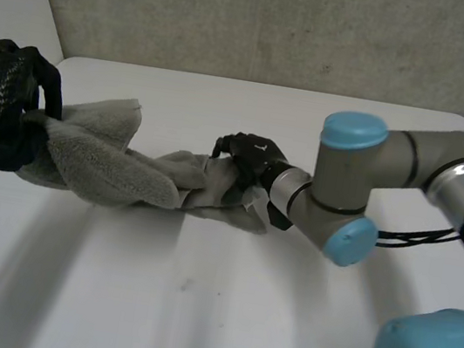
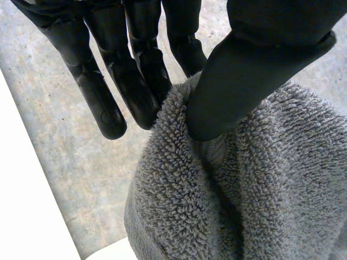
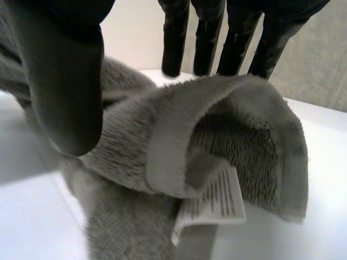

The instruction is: Fold the towel.

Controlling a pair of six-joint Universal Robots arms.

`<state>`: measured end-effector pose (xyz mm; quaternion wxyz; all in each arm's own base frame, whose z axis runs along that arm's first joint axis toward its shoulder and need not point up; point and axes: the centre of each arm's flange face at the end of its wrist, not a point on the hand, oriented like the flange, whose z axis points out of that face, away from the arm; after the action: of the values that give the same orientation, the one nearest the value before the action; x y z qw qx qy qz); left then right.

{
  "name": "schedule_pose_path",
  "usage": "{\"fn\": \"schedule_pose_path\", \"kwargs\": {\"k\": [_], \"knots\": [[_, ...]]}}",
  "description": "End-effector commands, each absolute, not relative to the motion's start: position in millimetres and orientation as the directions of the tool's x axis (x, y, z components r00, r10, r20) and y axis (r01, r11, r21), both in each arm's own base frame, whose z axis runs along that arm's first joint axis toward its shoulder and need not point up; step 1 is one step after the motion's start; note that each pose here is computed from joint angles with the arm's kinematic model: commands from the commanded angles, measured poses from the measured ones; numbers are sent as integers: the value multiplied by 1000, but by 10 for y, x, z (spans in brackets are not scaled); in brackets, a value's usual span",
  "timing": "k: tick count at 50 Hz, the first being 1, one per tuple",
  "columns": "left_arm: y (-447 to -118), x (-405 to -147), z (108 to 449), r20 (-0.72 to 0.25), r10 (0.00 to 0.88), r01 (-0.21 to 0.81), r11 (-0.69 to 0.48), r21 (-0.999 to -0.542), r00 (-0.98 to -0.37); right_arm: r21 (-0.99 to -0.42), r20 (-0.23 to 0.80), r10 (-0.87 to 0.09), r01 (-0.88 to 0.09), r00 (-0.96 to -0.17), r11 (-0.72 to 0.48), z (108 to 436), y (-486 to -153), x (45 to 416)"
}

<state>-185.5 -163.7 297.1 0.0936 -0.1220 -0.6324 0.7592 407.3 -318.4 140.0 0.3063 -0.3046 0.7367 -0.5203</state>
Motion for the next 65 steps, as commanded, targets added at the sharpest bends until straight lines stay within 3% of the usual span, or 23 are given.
{"fn": "schedule_pose_path", "kwargs": {"k": [1,7,12,14,15,20,22,28,33,36,38,42,47,50,51,52,53,54,55,58,62,64,65], "knots": [[-1665,-1853,3043,-64,291,2,-208,-978,-954,-973,-7,-707,-159,-707,168,1259,-3377,4107],[-1717,-1851,3059,-67,283,5,-213,-977,-957,-976,131,-667,-213,-733,44,1588,-3435,4055],[-1865,-1825,3082,-68,258,11,-213,-977,-964,-980,163,-661,-197,-732,-23,2219,-3331,3926],[-1934,-1811,3084,-66,245,14,-207,-978,-967,-968,222,-665,-240,-713,-66,2679,-3174,3681],[-2005,-1801,3096,-65,235,17,-204,-979,-970,-968,222,-665,-241,-713,-66,2682,-3173,3680],[-2227,-1745,3068,-62,196,28,-172,-985,-979,-906,389,-682,-392,-619,-160,3092,-2803,3276],[-2290,-1724,3044,-60,185,31,-157,-987,-981,-859,456,-663,-490,-594,-152,3198,-2633,2899],[-2467,-1673,2824,-42,162,32,-63,-998,-986,-807,525,-619,-573,-584,-144,3244,-2489,2457],[-2562,-1673,2515,-8,162,18,58,-998,-987,-750,505,-741,-650,-442,-123,2756,-2273,2348],[-2590,-1694,2276,9,167,16,149,-989,-986,-726,499,-763,-679,-411,-110,2612,-2240,2310],[-2627,-1718,2048,11,174,29,227,-973,-985,-674,477,-809,-733,-344,-86,2284,-2249,2278],[-2689,-1746,1879,11,182,41,281,-959,-983,-648,482,-817,-757,-316,-89,2147,-2354,2288],[-2945,-1839,1944,21,210,31,241,-970,-978,-656,618,-696,-728,-365,-201,2281,-2806,2382],[-3218,-1957,2335,26,241,-1,101,-995,-970,-657,753,-367,-606,-546,-448,2991,-3448,2515],[-3329,-2027,2632,33,256,-33,5,-999,-966,-657,753,-365,-606,-547,-449,2995,-3450,2516],[-3401,-2100,2932,52,273,-78,-85,-993,-961,-648,745,-281,-556,-605,-521,3241,-3550,2534],[-3402,-2101,2936,52,273,-79,-86,-993,-960,-648,745,-280,-555,-606,-522,3243,-3551,2534],[-3453,-2128,3261,83,288,-138,-174,-975,-954,-633,709,-202,-484,-676,-604,3504,-3638,2539],[-3454,-2128,3264,83,289,-138,-175,-975,-954,-614,674,-160,-426,-722,-664,3676,-3653,2536],[-3476,-2107,3804,213,324,-312,-294,-904,-922,-579,604,-115,-335,-788,-744,3992,-3564,2493],[-3456,-2059,3876,321,330,-418,-287,-862,-888,-605,579,-148,-301,-802,-737,4001,-3501,2458],[-3464,-2052,3653,367,313,-442,-216,-871,-876,-745,542,-326,-263,-774,-613,3553,-3406,2479],[-3464,-2052,3652,367,313,-442,-215,-871,-876,-745,542,-327,-263,-774,-613,3550,-3405,2480]]}}
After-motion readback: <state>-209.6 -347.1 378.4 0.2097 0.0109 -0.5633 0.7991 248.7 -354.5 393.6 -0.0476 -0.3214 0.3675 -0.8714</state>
